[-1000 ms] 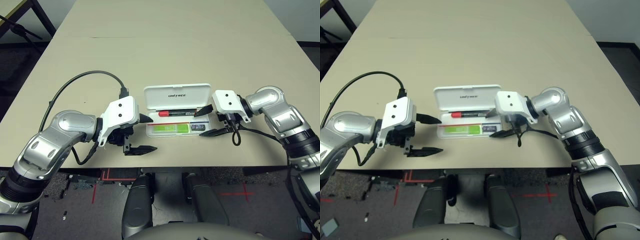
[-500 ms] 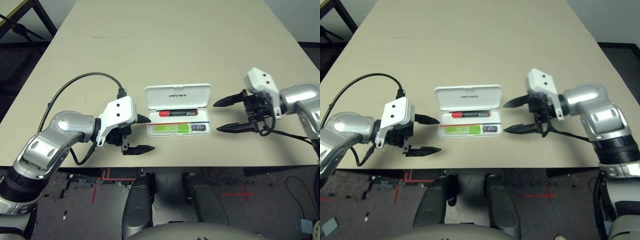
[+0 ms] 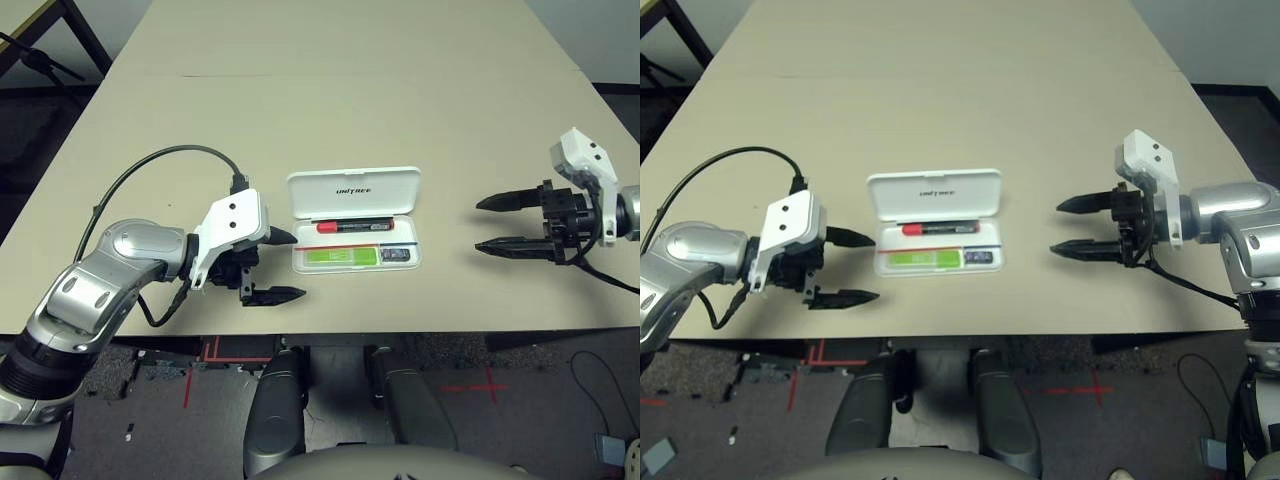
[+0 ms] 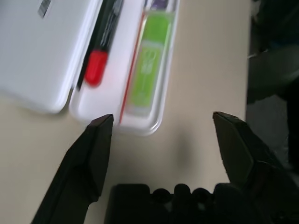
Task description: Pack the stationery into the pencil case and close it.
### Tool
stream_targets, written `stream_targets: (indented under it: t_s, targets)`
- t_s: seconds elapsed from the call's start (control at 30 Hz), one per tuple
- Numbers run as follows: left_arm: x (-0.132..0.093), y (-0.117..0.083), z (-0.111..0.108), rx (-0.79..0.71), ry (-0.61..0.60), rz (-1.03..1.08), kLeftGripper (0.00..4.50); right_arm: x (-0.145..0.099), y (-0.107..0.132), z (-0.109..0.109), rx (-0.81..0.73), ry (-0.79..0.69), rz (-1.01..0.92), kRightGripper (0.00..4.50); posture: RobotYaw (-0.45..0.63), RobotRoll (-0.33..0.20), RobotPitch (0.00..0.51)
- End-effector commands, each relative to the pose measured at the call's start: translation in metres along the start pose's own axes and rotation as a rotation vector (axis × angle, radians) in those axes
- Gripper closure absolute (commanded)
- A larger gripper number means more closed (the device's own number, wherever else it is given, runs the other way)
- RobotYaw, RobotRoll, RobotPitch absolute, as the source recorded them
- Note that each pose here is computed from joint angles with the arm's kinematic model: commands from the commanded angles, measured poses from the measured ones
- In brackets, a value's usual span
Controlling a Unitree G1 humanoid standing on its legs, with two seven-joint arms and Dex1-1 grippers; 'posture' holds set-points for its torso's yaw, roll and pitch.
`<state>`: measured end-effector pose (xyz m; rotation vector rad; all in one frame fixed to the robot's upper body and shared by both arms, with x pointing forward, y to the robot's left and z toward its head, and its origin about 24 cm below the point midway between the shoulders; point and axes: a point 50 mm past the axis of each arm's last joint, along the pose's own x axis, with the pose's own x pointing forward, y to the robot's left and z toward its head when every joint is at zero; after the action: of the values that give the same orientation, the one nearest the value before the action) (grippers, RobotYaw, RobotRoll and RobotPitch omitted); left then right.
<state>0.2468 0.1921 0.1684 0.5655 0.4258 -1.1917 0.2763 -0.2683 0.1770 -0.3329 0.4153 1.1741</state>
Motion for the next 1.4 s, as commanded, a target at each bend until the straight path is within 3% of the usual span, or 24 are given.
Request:
stream_targets:
  t_s: [0.03,0.3,0.5,0.67,0.97,1.4]
  targets:
    - [-0.007,0.015,-0.013,0.007,0.108,0.087,1.31,-0.002,0.001,-0.001,-0.01,-0.007,-0.008,0.0,0.01,0.0,0.195]
    - [-0.016,0.051,-0.022,0.025,0.191,0.316,4.48,0.0,0.001,0.001,-0.017,-0.006,0.0,0.0,0.01,0.0,0.196]
    - [-0.019,0.085,-0.023,0.095,0.254,0.502,4.48,0.0,0.002,0.0,-0.018,-0.002,0.011,0.0,0.0,0.0,0.189]
    - [-0.003,0.097,-0.014,0.11,0.159,0.519,4.48,0.0,0.002,0.001,-0.022,-0.003,0.011,0.0,0.0,0.0,0.187]
    - [0.038,0.095,-0.006,-0.009,-0.073,0.411,4.48,0.001,0.003,-0.001,-0.033,0.005,0.012,0.0,0.0,0.0,0.185]
    - [0.061,0.082,0.012,-0.019,-0.212,0.296,4.48,0.002,0.005,-0.005,-0.032,0.013,0.019,0.0,-0.01,0.0,0.188]
